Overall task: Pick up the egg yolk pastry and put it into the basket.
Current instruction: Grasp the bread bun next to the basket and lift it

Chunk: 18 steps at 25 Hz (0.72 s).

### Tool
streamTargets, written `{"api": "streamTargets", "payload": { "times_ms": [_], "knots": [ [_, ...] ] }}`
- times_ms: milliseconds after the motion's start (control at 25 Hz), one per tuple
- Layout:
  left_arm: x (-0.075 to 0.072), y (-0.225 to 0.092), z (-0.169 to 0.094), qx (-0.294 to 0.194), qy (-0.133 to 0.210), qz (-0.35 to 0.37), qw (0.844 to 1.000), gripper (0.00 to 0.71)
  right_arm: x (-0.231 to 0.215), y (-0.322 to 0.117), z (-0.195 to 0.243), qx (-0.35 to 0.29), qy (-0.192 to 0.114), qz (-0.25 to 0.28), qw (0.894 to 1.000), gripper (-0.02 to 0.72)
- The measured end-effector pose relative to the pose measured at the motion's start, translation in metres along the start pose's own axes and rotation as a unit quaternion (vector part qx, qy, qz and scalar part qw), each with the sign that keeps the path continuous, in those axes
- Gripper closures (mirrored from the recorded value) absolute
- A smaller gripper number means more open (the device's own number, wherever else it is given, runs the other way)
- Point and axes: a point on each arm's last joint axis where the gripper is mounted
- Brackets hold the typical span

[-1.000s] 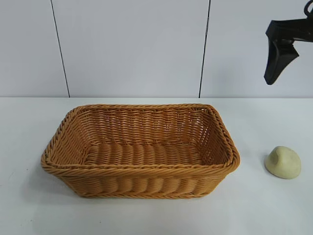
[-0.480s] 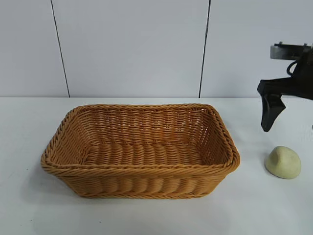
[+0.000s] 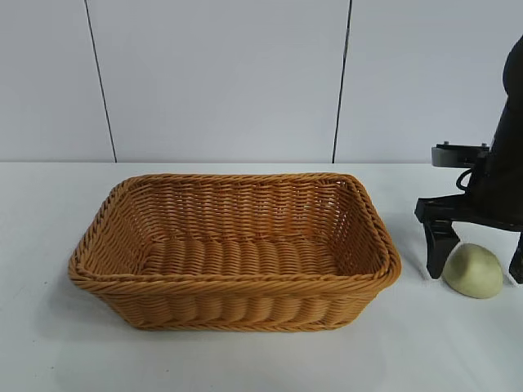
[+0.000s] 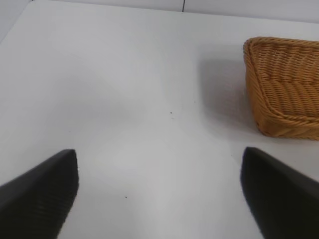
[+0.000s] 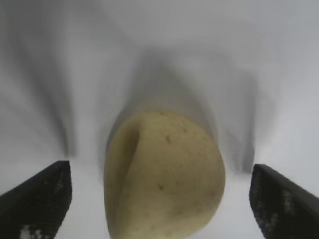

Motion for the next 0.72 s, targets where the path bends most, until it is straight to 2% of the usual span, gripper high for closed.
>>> {"api": "streamTargets", "payload": {
  "times_ms": [80, 200, 280, 480, 720],
  "knots": [
    [0.0, 0.0, 0.0, 0.0, 0.0, 0.0, 1.0, 0.07, 0.0, 0.0, 0.0, 0.0, 0.0, 0.0, 1.0, 0.18],
    [0.0, 0.0, 0.0, 0.0, 0.0, 0.0, 1.0, 0.07, 0.0, 0.0, 0.0, 0.002, 0.0, 0.0, 1.0, 0.407],
    [0.0, 0.0, 0.0, 0.0, 0.0, 0.0, 1.0, 0.07, 0.0, -0.001, 0.0, 0.005, 0.0, 0.0, 1.0, 0.512],
    [0.0, 0.0, 0.0, 0.0, 0.0, 0.0, 1.0, 0.07, 0.0, -0.002, -0.011, 0.001, 0.001, -0.001, 1.0, 0.562],
    [0.0, 0.0, 0.0, 0.0, 0.0, 0.0, 1.0, 0.07, 0.003, -0.004, -0.071, -0.05, 0.008, -0.011, 0.999, 0.563]
  ]
}}
Point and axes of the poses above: a point on each arm's last joint axis where the gripper is mounted, z pointing out along that axis toward the gripper, x along the wrist's bending axis when the last joint is at zero, y = z × x, and after that the axes turned 1 degree about -z, right-handed
